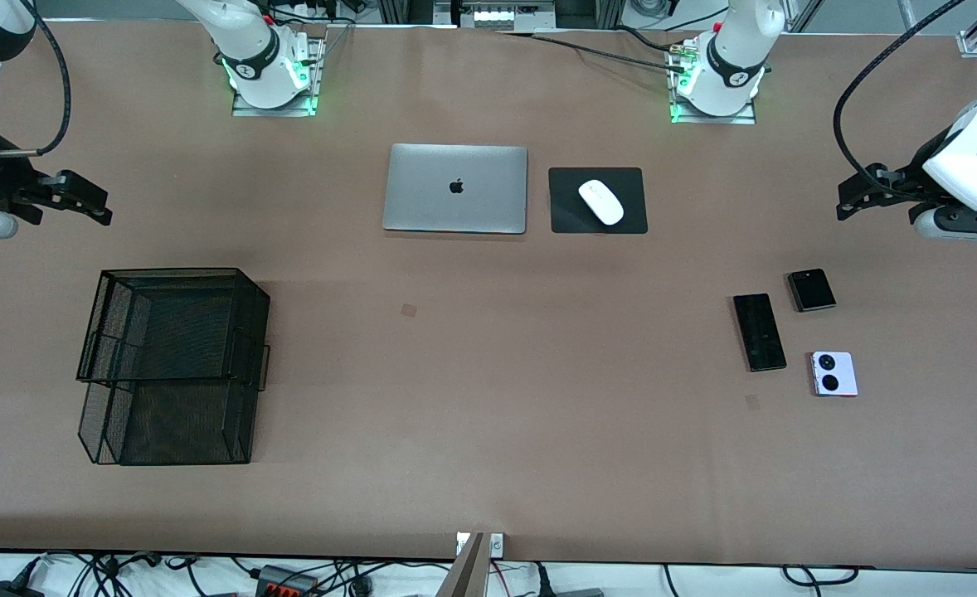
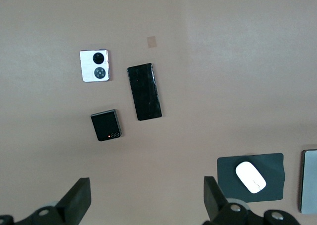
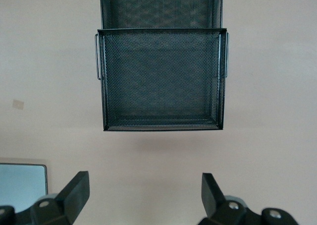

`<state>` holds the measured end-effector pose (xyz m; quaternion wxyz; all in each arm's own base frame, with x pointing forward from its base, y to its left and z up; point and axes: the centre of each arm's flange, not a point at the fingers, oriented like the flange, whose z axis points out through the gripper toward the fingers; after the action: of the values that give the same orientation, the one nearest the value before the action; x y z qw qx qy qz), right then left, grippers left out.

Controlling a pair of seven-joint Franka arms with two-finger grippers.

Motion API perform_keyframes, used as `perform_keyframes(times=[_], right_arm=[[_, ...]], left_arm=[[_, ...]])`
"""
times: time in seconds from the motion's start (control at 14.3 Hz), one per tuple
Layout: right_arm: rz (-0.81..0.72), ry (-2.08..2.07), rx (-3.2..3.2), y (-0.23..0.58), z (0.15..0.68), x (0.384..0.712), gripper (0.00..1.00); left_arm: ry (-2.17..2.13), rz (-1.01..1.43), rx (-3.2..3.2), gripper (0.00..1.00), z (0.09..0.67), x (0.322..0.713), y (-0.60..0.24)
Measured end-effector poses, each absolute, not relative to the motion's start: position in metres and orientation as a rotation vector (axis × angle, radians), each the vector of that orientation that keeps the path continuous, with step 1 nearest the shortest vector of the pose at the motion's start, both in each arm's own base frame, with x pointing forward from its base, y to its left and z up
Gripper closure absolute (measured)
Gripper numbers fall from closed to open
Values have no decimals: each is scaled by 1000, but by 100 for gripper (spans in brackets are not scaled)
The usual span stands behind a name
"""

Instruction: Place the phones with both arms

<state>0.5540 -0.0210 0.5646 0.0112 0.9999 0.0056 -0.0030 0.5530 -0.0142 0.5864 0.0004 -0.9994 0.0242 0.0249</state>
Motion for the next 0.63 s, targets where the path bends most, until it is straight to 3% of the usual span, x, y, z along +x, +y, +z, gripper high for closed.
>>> perform_keyframes(times=[0.63], right_arm=[[-13, 18, 3119, -21, 564, 554, 0]], left_arm=[[79, 128, -3138, 0, 579, 553, -15]])
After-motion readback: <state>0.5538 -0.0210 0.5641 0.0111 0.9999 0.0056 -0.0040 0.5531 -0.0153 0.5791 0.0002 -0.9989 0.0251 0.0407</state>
